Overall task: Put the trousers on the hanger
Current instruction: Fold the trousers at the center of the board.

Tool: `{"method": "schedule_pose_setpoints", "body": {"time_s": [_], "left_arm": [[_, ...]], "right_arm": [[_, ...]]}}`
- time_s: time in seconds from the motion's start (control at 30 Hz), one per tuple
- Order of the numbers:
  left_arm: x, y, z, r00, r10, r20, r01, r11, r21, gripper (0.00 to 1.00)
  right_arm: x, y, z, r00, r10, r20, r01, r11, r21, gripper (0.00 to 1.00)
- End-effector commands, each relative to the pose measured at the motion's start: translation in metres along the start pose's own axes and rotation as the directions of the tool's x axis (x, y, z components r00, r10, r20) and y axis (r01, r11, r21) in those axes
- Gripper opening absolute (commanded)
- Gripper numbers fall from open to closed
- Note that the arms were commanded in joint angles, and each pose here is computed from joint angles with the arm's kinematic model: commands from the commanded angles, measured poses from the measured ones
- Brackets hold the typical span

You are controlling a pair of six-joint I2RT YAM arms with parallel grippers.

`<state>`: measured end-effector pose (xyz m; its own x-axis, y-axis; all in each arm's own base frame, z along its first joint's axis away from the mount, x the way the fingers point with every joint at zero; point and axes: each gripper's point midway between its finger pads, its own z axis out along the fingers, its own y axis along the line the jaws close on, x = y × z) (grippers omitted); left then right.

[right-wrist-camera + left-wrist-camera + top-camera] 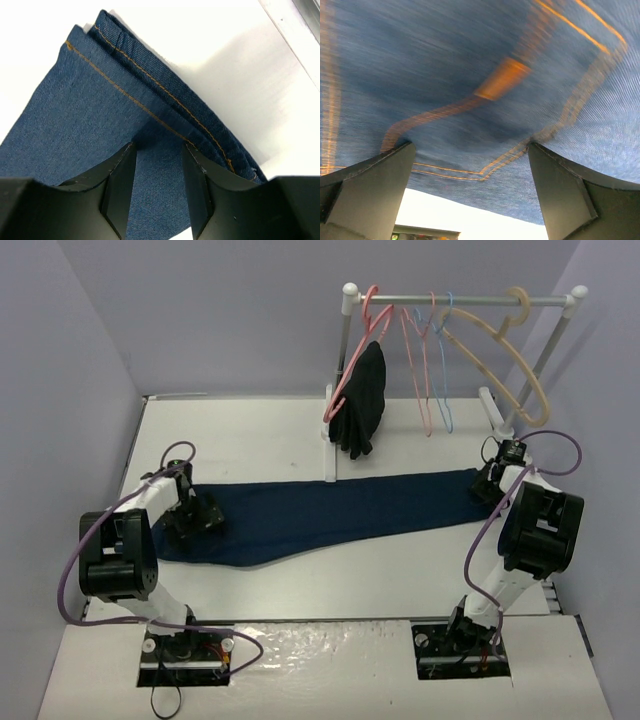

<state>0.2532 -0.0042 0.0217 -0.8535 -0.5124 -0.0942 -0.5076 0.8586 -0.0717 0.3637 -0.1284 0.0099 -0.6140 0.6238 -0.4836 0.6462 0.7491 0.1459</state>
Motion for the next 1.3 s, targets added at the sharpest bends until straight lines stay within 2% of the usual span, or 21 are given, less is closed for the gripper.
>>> {"method": "schedule_pose_setpoints", "body": {"time_s": [0.0, 0.13, 0.27, 0.37, 0.53, 0.67, 0.83, 1.07, 1.27], "left_arm": [[0.002, 0.047, 0.01, 0.997, -0.067, -0.045, 0.06, 0.989, -0.135, 0.97], [-0.012, 0.034, -0.002, 0.999, -0.047, 0.0, 0.047, 0.996, -0.078, 0.97], [-0.025, 0.009, -0.035, 0.99, -0.007, 0.139, 0.006, 1.0, 0.008, 0.97], [-0.034, -0.014, -0.079, 0.95, 0.04, 0.309, -0.068, 0.994, 0.081, 0.97], [-0.036, -0.025, -0.114, 0.87, 0.125, 0.478, -0.185, 0.979, 0.081, 0.97], [-0.029, -0.031, -0.119, 0.835, 0.17, 0.523, -0.255, 0.962, 0.094, 0.97], [-0.02, -0.035, -0.131, 0.79, 0.242, 0.563, -0.334, 0.94, 0.065, 0.97], [-0.015, -0.038, -0.127, 0.77, 0.293, 0.566, -0.373, 0.928, 0.027, 0.97], [-0.017, -0.041, -0.128, 0.763, 0.296, 0.574, -0.38, 0.924, 0.028, 0.97]], "right_arm": [[0.019, -0.035, 0.022, 0.998, -0.019, -0.059, 0.025, 0.994, 0.107, 0.4], [-0.005, -0.023, 0.0, 1.0, -0.014, 0.022, 0.012, 0.998, 0.065, 0.4], [-0.026, -0.018, -0.026, 0.993, 0.006, 0.118, -0.012, 0.999, 0.051, 0.46], [-0.04, -0.02, -0.044, 0.981, 0.023, 0.195, -0.035, 0.998, 0.058, 0.56], [-0.038, -0.031, -0.046, 0.979, 0.01, 0.203, -0.029, 0.995, 0.094, 0.73], [-0.033, -0.034, -0.036, 0.985, -0.043, 0.17, 0.025, 0.994, 0.108, 0.83], [-0.034, -0.015, -0.016, 0.985, -0.102, 0.142, 0.101, 0.995, 0.011, 0.87], [-0.041, -0.011, -0.014, 0.968, -0.152, 0.197, 0.158, 0.987, -0.012, 0.89], [-0.026, -0.002, -0.002, 0.969, -0.198, 0.151, 0.21, 0.975, -0.068, 0.93]]}}
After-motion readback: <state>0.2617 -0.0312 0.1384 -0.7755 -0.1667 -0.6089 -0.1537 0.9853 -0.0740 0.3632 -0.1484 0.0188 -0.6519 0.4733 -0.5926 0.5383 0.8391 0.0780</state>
